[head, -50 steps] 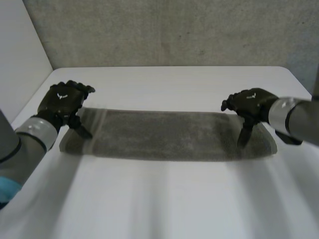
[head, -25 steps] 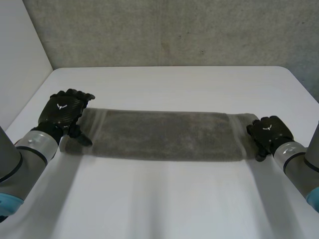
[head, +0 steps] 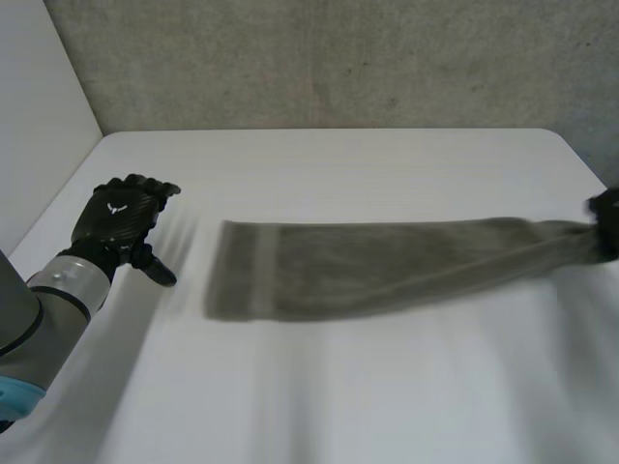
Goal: Fold the towel.
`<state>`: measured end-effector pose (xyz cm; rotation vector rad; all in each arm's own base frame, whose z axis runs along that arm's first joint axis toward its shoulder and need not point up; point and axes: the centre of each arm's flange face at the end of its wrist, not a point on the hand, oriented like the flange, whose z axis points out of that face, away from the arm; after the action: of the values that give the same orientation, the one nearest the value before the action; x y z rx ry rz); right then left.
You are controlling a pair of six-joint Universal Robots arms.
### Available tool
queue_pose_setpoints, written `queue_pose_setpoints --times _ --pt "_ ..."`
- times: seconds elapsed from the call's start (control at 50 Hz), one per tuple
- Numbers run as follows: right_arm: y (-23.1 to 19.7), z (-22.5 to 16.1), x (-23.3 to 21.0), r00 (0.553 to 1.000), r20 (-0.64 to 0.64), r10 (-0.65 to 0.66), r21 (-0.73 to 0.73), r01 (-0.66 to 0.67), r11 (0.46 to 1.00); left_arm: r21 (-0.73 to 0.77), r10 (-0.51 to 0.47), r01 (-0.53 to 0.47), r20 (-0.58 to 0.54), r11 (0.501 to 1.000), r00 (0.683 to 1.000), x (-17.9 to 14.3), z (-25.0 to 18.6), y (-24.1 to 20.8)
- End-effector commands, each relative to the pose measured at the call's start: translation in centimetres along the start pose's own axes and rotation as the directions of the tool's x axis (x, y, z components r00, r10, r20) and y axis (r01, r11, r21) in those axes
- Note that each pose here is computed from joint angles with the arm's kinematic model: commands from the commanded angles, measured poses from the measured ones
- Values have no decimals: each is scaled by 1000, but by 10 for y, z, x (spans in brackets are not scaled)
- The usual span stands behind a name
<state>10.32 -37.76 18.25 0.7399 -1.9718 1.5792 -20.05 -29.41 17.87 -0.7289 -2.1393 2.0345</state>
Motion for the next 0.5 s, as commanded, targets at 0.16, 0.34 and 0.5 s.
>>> queue_pose_setpoints --times 0.16,0.34,0.5 --pt "-152 -79 -89 992 93 -81 425 34 904 10 2 -3 2 1000 1000 0 0 -1" --pt "-148 -189 -239 868 369 -333 602 50 797 7 3 -3 2 1000 1000 0 1 1" --pt "-131 -172 -218 877 350 -328 545 94 833 0 1 -1 -1 1000 1000 1 0 2"
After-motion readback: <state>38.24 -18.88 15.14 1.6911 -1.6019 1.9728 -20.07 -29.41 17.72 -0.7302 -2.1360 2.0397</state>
